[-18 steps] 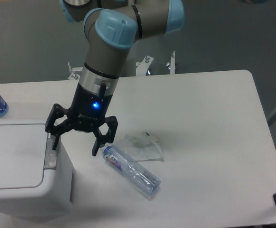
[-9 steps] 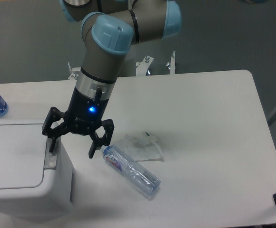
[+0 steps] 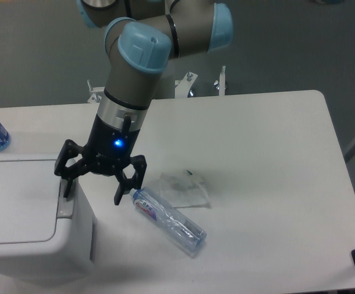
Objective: Open the trash can
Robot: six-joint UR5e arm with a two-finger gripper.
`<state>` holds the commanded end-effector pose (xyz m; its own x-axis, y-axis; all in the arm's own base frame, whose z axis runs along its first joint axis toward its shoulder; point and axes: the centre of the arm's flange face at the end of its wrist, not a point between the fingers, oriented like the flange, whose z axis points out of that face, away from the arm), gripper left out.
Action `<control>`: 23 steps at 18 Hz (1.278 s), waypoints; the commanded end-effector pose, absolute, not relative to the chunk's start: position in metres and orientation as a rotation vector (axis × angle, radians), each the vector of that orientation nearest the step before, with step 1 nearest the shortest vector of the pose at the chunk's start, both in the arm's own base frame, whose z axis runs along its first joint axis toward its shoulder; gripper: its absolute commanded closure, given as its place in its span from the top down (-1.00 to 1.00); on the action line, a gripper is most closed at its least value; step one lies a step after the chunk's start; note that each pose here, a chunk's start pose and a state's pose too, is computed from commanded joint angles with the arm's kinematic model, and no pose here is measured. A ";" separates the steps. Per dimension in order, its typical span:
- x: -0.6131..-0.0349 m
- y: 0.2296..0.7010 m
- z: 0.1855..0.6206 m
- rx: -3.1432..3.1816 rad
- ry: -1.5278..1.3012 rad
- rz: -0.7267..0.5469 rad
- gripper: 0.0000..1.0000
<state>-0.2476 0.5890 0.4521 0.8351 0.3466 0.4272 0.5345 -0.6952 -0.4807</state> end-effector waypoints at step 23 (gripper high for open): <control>-0.286 0.582 0.533 -2.289 -0.601 -0.235 1.00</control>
<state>-0.2857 0.5820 0.5329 0.8733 0.3502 0.3388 0.4871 -0.6126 -0.6225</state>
